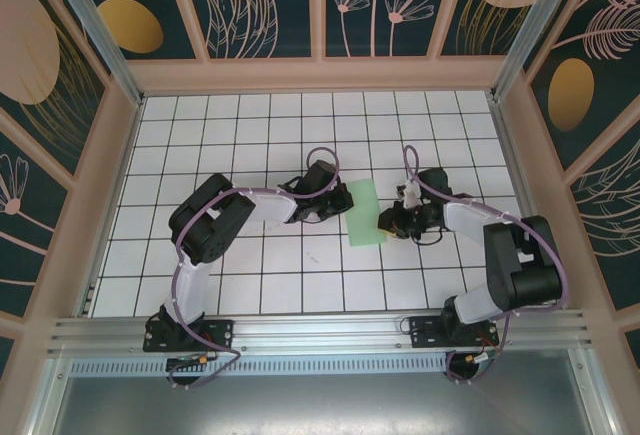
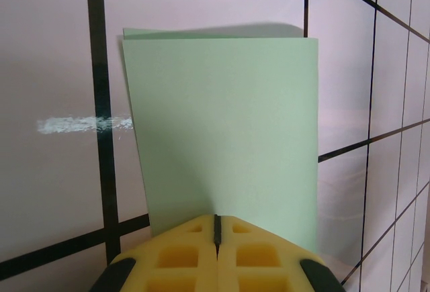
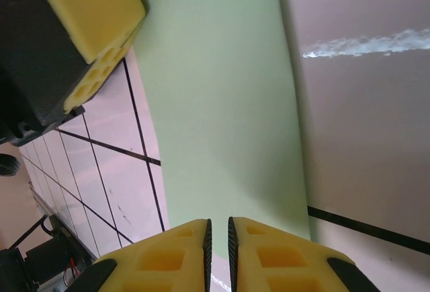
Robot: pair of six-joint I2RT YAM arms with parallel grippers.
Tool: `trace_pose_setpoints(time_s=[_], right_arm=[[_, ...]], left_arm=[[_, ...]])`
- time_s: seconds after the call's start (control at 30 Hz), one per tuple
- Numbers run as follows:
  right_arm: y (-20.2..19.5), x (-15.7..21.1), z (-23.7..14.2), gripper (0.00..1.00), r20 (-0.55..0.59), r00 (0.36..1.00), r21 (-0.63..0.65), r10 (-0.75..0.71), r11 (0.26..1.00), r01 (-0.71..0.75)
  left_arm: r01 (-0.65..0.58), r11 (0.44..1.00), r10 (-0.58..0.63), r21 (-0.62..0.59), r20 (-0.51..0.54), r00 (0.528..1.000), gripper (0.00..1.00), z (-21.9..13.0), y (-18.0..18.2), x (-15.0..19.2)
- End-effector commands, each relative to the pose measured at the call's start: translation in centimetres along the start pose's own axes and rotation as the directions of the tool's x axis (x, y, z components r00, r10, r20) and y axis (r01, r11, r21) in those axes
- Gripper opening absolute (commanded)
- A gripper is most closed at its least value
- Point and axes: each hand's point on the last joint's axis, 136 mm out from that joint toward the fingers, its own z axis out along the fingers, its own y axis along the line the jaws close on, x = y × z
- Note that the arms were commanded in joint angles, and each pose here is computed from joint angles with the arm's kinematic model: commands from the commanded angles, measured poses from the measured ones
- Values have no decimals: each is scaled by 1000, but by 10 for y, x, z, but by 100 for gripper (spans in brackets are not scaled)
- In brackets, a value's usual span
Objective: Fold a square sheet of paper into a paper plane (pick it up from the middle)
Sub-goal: Fold the square sheet of paper in half at the center of the table.
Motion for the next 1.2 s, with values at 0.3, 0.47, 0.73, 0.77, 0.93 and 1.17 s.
trace_pose_setpoints(time_s=[0.3,0.47,0.73,0.77,0.93,1.17], right_arm=[[-30,10,9,18,-19,996,107,86,991,-83],[12,-34,-16,20,101,994,53,-36,998,31],[34,-99,0,20,133,988,-7,-73,997,75],[34,-105,5,20,123,990,-11,-71,997,73],[17,-120,30,20,78,996,12,-51,999,50],[2,-124,40,21,56,998,62,-28,998,25]], left_arm=[[8,987,-22,-160,-88,996,0,12,53,29],[4,987,-18,-161,-88,996,0,11,53,29],[0,988,-14,-151,-91,996,0,11,49,28],[-1,988,-13,-153,-93,996,0,12,50,29],[-3,989,-12,-150,-96,995,0,12,49,29],[-3,989,-12,-149,-99,995,0,12,49,30]])
